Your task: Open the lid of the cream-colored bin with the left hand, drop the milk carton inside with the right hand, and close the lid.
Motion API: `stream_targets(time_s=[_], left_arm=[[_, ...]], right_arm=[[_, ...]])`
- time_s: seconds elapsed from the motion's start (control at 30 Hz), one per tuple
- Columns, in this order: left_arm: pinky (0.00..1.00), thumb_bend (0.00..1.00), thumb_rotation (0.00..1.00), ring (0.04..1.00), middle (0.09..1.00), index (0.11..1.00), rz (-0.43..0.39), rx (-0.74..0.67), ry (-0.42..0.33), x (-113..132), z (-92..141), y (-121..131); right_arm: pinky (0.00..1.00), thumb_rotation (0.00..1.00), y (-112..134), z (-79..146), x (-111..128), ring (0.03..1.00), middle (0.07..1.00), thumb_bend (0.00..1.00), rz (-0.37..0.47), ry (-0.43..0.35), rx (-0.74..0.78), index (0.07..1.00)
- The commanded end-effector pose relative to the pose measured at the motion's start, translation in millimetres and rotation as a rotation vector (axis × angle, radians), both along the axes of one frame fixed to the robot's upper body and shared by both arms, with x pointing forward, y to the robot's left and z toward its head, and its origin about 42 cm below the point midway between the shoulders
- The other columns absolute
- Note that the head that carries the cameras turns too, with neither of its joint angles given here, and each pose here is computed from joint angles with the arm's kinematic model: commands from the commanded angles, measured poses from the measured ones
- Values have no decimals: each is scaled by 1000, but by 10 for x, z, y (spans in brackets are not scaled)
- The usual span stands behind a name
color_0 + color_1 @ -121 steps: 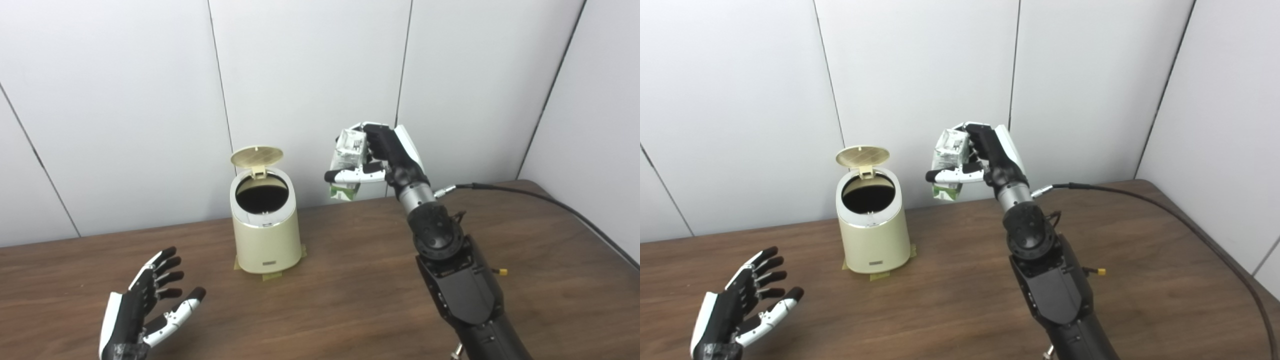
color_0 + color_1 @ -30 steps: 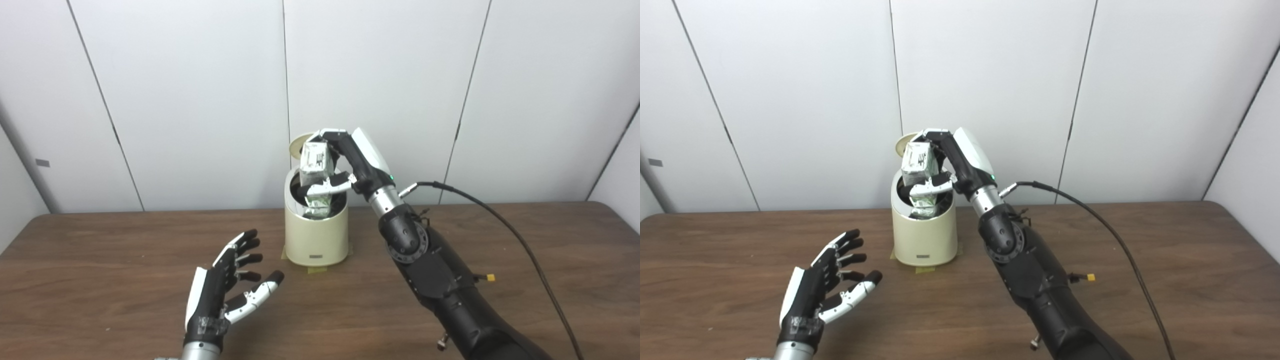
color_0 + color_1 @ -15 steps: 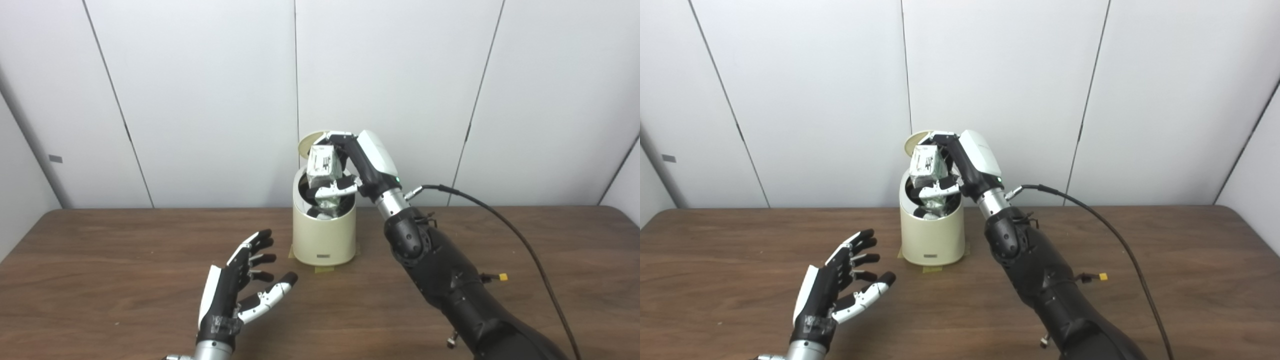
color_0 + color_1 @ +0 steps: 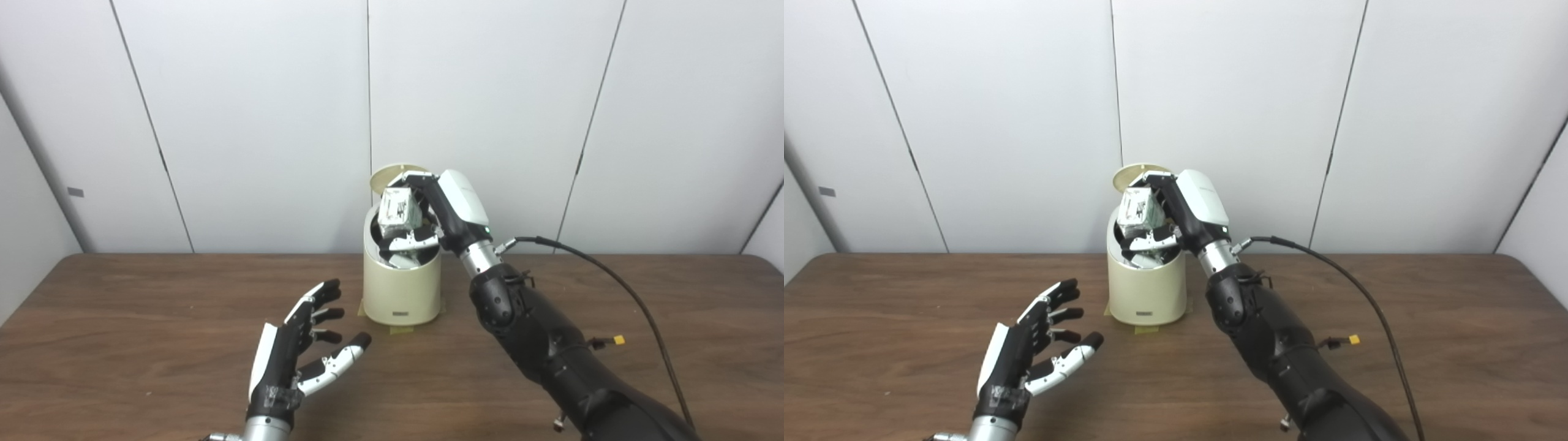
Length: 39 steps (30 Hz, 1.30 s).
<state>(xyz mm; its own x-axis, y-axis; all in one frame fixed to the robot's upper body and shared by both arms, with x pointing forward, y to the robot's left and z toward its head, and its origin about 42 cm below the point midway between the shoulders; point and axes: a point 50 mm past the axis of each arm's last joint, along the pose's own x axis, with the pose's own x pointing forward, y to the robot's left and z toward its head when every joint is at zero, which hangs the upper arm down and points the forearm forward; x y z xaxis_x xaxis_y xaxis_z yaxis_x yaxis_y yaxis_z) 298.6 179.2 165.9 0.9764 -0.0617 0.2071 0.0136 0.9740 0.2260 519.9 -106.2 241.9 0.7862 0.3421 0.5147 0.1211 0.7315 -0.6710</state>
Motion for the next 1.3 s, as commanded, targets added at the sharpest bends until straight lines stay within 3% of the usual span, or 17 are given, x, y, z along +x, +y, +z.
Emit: stream_targets(time_s=[0.0, 0.2, 0.3, 0.33, 0.37, 0.43, 0.47, 0.7, 0.97, 1.13, 1.27], left_arm=[[611, 629, 192, 767, 851, 859, -9, -5, -58, 26, 149, -39], [610, 627, 178, 766, 852, 856, -8, -1, -56, 32, 142, -20], [610, 636, 193, 762, 845, 855, -6, 4, -52, 38, 135, -9], [609, 636, 194, 761, 846, 854, -5, 5, -52, 39, 133, -7], [607, 637, 195, 760, 846, 853, -5, 5, -51, 41, 131, -4], [608, 637, 193, 759, 845, 855, -6, 5, -47, 44, 128, 3], [609, 636, 191, 760, 846, 856, -6, 5, -44, 46, 126, 6], [617, 633, 201, 770, 853, 856, -5, 11, -40, 75, 106, 27], [622, 637, 186, 769, 845, 855, -11, 10, -32, 112, 62, 44], [620, 632, 190, 769, 850, 857, -16, 15, -30, 128, 36, 53], [609, 639, 194, 757, 842, 855, -17, 23, -27, 137, 17, 61]], right_arm=[[291, 0, 63, 481, 98, 340, 434, 519, 32, -122, 35, 532], [289, 3, -5, 435, 113, 357, 445, 521, 59, -78, -69, 532], [393, 7, -32, 425, 121, 493, 476, 526, 68, -57, -121, 517], [411, 76, -40, 423, 122, 517, 542, 525, 70, -49, -130, 508], [434, 144, -48, 421, 122, 545, 595, 736, 72, -41, -136, 600], [439, 201, -60, 421, 118, 555, 646, 871, 75, -34, -137, 668], [440, 211, -62, 423, 111, 555, 656, 889, 76, -33, -134, 679], [458, 266, -70, 415, 55, 584, 684, 900, 93, -85, -109, 721], [424, 227, -115, 434, -26, 586, 741, 917, 98, -140, -64, 830], [392, 183, -191, 505, -153, 554, 724, 901, 119, -188, 19, 801], [332, 133, -274, 552, -272, 476, 646, 877, 132, -222, 104, 717]])
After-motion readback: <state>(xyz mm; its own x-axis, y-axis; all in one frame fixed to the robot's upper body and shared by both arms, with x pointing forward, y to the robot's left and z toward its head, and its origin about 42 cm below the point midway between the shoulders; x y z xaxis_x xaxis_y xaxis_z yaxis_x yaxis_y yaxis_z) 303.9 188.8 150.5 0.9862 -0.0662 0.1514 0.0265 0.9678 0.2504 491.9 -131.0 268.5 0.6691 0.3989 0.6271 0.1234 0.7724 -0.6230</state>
